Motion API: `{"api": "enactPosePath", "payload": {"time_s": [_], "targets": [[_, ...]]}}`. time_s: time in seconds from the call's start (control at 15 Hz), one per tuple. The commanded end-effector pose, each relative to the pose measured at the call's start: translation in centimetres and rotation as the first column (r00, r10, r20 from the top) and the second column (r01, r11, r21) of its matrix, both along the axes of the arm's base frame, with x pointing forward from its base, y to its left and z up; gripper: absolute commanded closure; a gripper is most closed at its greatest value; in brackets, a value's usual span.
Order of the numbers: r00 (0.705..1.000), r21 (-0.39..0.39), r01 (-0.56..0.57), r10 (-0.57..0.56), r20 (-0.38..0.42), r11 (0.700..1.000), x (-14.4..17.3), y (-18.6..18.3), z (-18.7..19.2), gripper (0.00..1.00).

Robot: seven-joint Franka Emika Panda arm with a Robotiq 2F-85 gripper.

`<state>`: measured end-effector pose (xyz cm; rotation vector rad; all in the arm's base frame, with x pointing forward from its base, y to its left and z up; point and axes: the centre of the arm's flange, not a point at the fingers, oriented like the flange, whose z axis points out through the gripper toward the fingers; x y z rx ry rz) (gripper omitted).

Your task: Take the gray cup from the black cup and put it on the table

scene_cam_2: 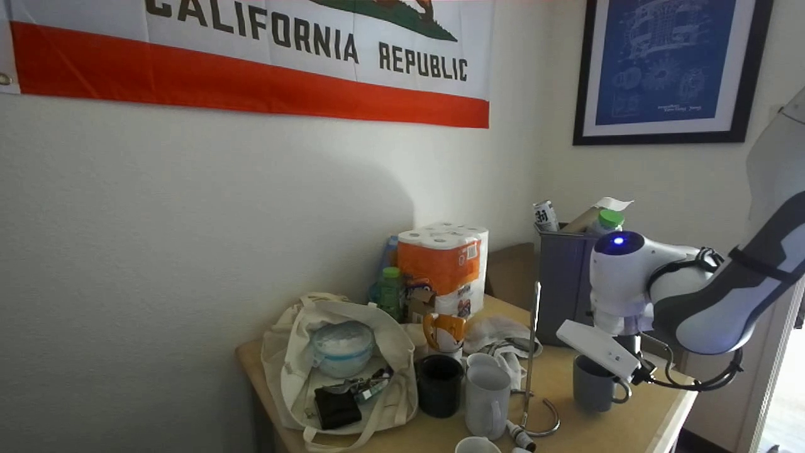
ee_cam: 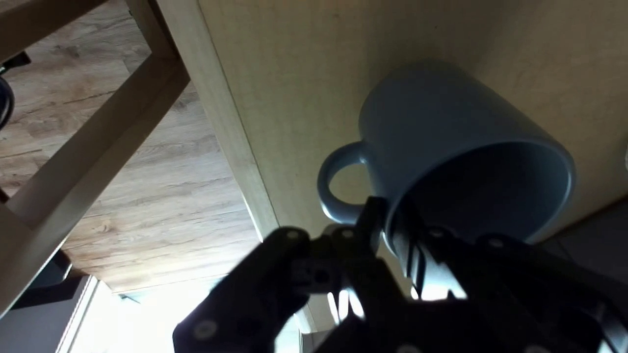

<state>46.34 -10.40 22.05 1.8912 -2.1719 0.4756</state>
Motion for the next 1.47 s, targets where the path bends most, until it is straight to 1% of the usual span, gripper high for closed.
{"api": "enactPosePath", "payload": {"time_s": [0.0, 0.6, 0.67, 0.73, 0.8, 0.93, 1.13, 1.33, 1.4], "targets": [[0.999, -0.004, 0.013, -0.013, 0.046, 1.0, -0.8, 0.7, -0.1, 0.97], [1.0, 0.002, 0.016, -0.016, 0.011, 1.0, -0.9, 1.2, -1.5, 0.97], [1.0, 0.001, 0.014, -0.014, 0.007, 1.0, -0.9, 1.2, -1.6, 0.95], [1.0, 0.003, 0.014, -0.014, 0.006, 1.0, -0.8, 1.2, -1.6, 0.64], [1.0, 0.004, 0.015, -0.015, 0.005, 1.0, -0.8, 1.2, -1.6, 0.63], [1.0, 0.003, 0.019, -0.019, 0.007, 1.0, -0.8, 1.1, -1.4, 0.49], [1.0, 0.002, 0.012, -0.012, 0.004, 1.0, -0.3, 1.0, -0.2, 0.26], [1.0, 0.045, 0.0, 0.001, -0.027, 0.999, 1.0, 0.7, 2.0, 0.04], [0.999, 0.062, -0.005, 0.007, -0.036, 0.998, 1.3, 0.6, 2.8, 0.0]]}}
